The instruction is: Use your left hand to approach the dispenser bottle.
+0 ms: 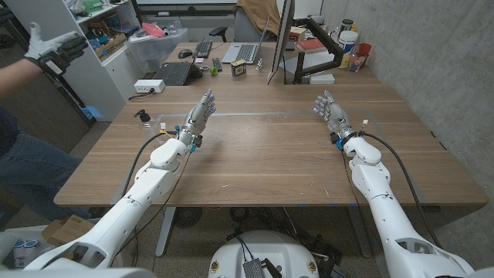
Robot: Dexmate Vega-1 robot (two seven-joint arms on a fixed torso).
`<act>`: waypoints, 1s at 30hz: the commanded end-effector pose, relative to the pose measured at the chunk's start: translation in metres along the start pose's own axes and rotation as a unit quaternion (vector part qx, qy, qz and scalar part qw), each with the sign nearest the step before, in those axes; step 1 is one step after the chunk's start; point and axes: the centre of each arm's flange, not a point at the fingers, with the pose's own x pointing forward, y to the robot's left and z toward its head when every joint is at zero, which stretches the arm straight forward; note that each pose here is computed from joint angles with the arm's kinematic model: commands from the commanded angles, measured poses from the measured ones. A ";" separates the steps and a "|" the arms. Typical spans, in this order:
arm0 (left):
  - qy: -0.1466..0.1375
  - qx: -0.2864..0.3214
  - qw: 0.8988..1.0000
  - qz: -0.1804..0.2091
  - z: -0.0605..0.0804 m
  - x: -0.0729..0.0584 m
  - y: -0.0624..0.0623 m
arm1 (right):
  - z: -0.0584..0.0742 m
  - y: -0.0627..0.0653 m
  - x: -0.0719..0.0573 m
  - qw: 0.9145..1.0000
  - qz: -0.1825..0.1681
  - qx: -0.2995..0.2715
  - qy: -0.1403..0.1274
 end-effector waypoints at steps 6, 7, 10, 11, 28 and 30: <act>-0.023 0.013 1.000 -0.011 0.013 -0.017 -0.007 | 0.000 0.005 -0.008 1.000 -0.002 -0.001 -0.001; -0.026 0.009 1.000 -0.011 0.014 -0.020 -0.008 | 0.000 0.006 -0.008 1.000 -0.002 -0.001 0.000; -0.031 0.009 0.999 -0.012 0.016 -0.024 -0.011 | 0.000 0.007 -0.009 1.000 -0.002 -0.001 0.000; -0.032 0.007 0.999 -0.013 0.017 -0.025 -0.011 | 0.000 0.007 -0.009 1.000 -0.001 -0.001 0.000; -0.048 0.017 0.999 -0.010 0.025 -0.047 -0.015 | 0.001 0.007 -0.007 1.000 0.002 0.001 0.000; -0.049 0.020 0.999 -0.011 0.026 -0.049 -0.015 | 0.001 0.006 -0.007 1.000 0.002 0.000 0.001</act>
